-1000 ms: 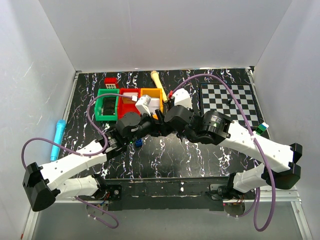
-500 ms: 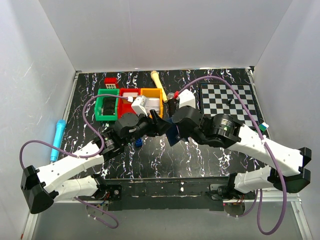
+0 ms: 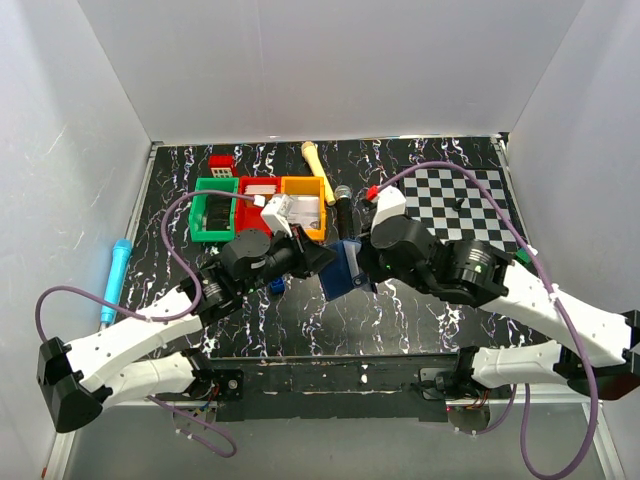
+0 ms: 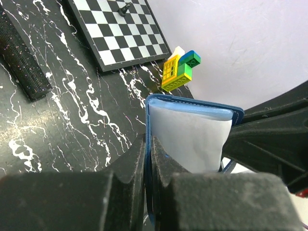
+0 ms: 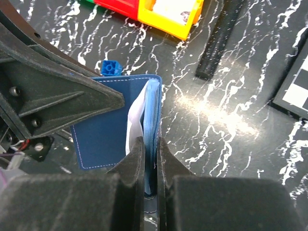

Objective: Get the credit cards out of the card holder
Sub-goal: Open the card holder.

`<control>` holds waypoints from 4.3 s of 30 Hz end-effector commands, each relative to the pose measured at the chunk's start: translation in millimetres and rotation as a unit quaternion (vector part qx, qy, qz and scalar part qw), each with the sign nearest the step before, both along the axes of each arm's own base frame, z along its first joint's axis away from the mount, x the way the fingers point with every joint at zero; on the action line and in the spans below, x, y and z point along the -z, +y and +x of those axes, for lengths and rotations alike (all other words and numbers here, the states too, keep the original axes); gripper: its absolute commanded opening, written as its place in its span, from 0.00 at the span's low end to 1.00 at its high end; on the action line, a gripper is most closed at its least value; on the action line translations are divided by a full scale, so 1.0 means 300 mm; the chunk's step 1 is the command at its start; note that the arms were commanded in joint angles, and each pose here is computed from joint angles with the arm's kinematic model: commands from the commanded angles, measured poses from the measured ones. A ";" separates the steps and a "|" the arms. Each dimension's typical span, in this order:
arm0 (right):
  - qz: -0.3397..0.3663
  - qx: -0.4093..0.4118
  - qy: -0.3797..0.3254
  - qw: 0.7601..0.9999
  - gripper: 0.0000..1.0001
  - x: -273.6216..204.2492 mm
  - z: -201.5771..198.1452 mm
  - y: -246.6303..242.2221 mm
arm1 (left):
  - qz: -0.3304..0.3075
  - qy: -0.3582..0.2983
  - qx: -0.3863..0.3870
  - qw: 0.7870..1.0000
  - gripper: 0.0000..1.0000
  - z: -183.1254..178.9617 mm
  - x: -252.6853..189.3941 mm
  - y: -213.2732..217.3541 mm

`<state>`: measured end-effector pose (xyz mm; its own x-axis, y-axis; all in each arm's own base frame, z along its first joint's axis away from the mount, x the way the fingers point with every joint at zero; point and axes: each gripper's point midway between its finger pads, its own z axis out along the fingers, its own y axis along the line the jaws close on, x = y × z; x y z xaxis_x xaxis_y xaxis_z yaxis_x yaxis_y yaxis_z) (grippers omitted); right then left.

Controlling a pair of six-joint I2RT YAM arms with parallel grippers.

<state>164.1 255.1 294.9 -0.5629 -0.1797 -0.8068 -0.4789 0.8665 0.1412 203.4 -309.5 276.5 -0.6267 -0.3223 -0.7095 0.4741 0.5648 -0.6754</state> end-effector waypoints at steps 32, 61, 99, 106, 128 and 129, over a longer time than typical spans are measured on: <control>0.196 -0.130 0.146 0.961 0.41 0.007 -0.114 0.112 | -0.085 -0.015 -0.014 0.996 0.00 -0.083 -0.259 0.144; 0.101 -0.042 0.167 0.980 0.01 -0.016 -0.046 0.030 | -0.076 -0.055 0.074 0.993 0.98 -0.117 -0.175 0.045; 0.174 -0.111 0.206 0.957 0.01 -0.140 -0.105 0.141 | 0.053 -0.074 0.054 0.994 0.36 -0.088 -0.009 0.042; 0.189 -0.133 0.202 0.952 0.01 -0.165 -0.128 0.142 | 0.055 -0.067 0.043 0.995 0.00 -0.085 0.000 0.057; 0.204 -0.145 0.180 0.951 0.44 -0.165 -0.137 0.111 | -0.016 -0.075 0.016 0.997 0.00 -0.130 -0.195 0.140; 0.202 -0.142 0.180 0.952 0.44 -0.161 -0.136 0.109 | -0.019 -0.076 0.018 0.997 0.00 -0.133 -0.201 0.142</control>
<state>121.9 286.5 335.4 -0.8125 -0.0952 -0.5751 -0.5167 0.5743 0.6350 165.8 -273.3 300.3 -0.5624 -0.2556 -0.7863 0.5729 0.5653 -0.5935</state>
